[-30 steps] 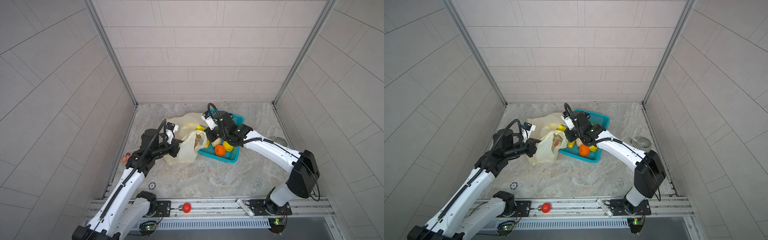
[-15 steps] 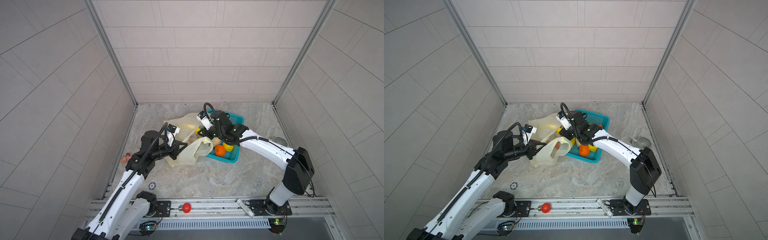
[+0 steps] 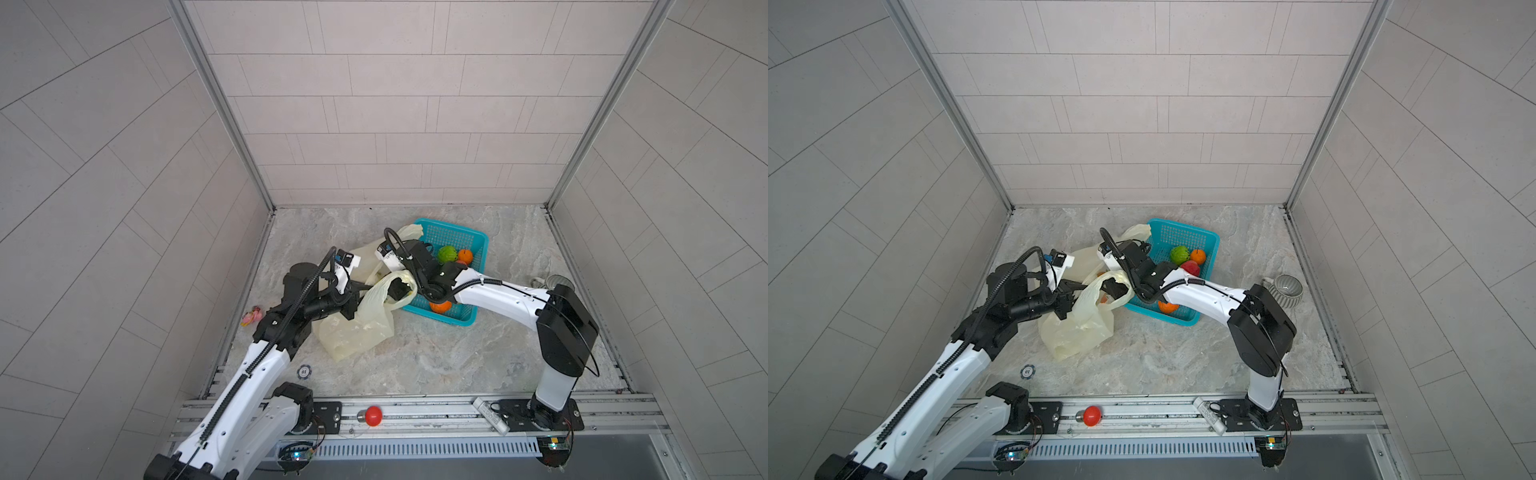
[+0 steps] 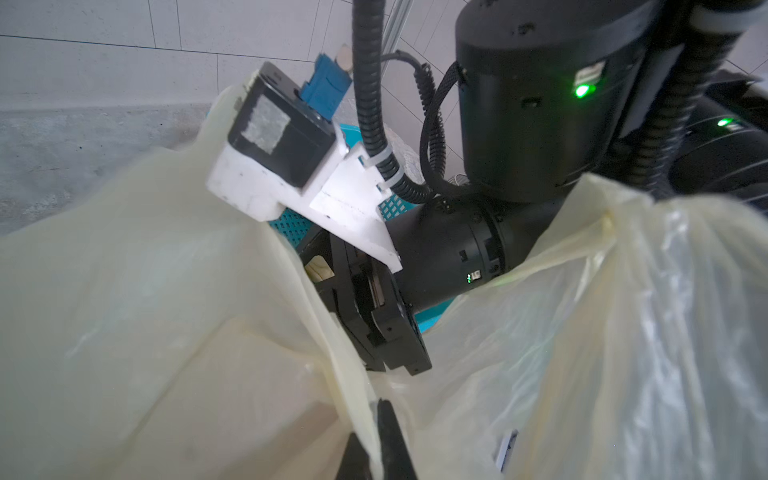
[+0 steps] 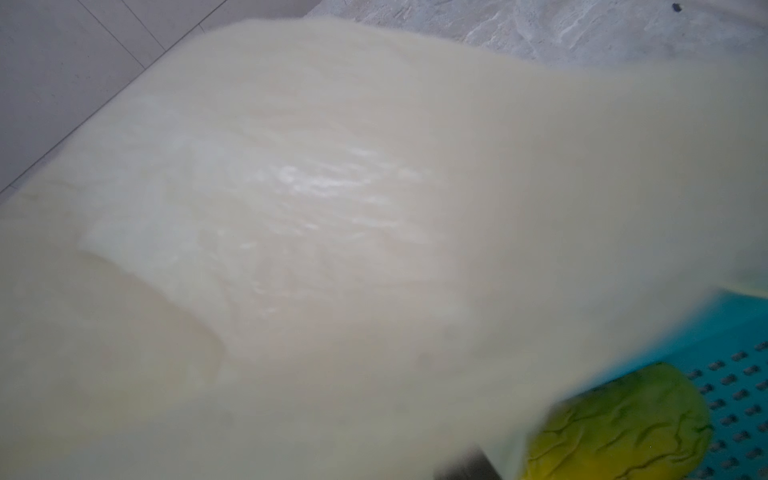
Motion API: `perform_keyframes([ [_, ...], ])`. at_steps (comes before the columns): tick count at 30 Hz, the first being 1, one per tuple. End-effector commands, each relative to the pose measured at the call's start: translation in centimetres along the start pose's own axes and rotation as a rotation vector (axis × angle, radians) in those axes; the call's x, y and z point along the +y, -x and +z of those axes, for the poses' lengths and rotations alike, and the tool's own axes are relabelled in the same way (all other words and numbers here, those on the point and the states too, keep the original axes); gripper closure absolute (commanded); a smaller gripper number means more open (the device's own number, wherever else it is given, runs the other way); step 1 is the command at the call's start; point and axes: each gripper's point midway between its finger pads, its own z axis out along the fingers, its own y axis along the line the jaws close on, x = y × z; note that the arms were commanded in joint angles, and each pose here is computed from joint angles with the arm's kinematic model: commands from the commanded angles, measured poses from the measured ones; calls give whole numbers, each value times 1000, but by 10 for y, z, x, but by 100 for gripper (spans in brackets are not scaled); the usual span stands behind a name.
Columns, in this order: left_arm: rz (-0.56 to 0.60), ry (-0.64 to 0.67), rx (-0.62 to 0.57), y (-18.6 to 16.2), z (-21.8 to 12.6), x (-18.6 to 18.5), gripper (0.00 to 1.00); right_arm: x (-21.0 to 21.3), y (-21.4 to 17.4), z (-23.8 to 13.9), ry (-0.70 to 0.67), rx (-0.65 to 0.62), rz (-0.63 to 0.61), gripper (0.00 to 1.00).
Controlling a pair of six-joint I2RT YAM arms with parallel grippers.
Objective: Place the fruits into the plastic bag
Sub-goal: 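Lower the banana into the bag and open the right gripper, then withdraw, then reach the right gripper into the basket and grasp the orange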
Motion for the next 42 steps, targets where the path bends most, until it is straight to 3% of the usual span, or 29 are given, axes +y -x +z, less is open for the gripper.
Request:
perform_keyframes([
  [1, 44, 1, -27, 2, -1, -2, 100, -2, 7, -13, -21, -48, 5, 45],
  [11, 24, 105, -35, -14, -6, 16, 100, -25, 10, -64, -158, -128, -31, 40],
  [20, -103, 252, 8, -51, -10, 44, 100, -37, 4, -109, -222, -162, -15, 40],
  [26, -132, 299, 26, -61, -12, 53, 100, -46, -24, -100, -256, -91, 29, 40],
  [34, -131, 328, 32, -63, -14, 57, 100, -26, -65, -74, -219, 28, -46, 41],
  [42, -121, 319, 17, -62, -14, 56, 100, -80, -71, -75, -416, 66, 90, 41],
])
